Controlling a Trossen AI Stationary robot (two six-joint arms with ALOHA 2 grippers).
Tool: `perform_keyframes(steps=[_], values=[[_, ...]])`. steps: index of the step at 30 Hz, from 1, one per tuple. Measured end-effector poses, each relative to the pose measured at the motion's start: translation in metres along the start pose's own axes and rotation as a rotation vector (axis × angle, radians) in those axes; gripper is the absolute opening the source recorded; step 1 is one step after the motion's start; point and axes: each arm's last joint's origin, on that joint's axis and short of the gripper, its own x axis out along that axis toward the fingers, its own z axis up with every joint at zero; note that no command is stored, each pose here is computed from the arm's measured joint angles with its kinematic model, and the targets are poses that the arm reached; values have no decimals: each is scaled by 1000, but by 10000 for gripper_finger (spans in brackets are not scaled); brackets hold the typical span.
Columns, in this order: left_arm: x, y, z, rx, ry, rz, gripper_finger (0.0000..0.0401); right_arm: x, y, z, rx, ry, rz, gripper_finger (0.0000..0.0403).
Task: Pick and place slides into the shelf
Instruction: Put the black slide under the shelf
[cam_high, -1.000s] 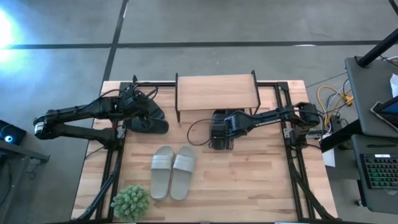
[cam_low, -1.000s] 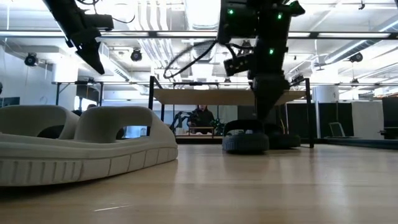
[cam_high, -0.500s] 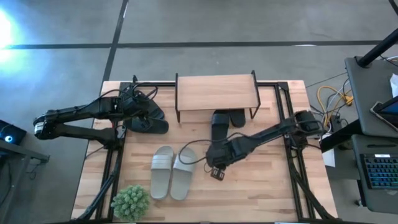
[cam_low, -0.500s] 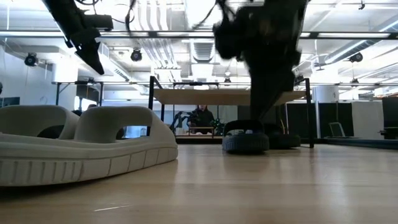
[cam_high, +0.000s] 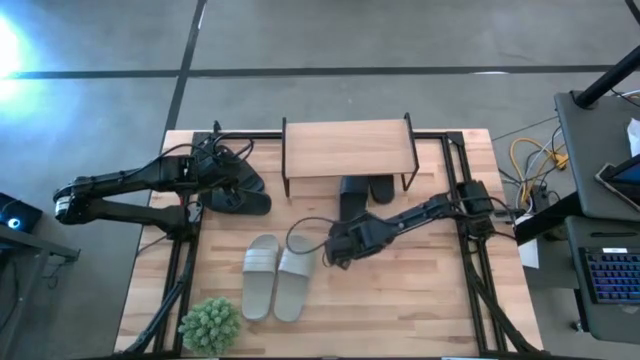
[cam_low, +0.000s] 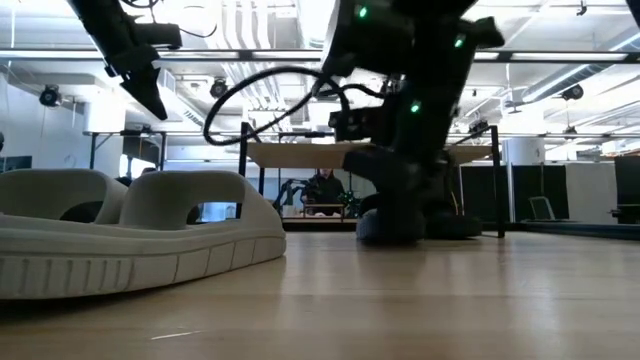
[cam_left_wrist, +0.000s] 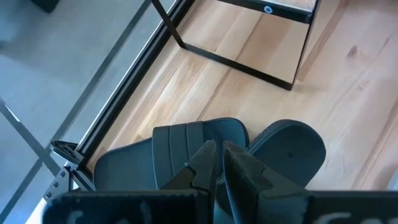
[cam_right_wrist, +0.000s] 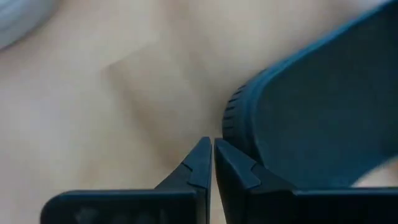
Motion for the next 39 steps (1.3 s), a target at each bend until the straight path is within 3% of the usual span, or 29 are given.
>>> perform_keyframes(steps=[8,17,23,29,32,35,39], values=[[4,-1,-3,29,15,4,15,25,-46,18,76,39,-159,12],[5,-2,-5,32,23,4,15,32,-69,31,141,50,-181,12],[5,-2,-5,26,23,4,15,-12,-47,28,96,-17,-30,12],[7,-6,-6,16,47,-118,15,-52,-28,26,110,-9,298,12],[13,-8,-7,-85,115,-142,15,-65,-29,29,213,-38,345,12],[20,-4,-15,-188,265,-75,15,-75,-37,33,297,-64,353,12],[23,0,-27,-148,407,49,15,-89,-47,36,348,-129,330,14]])
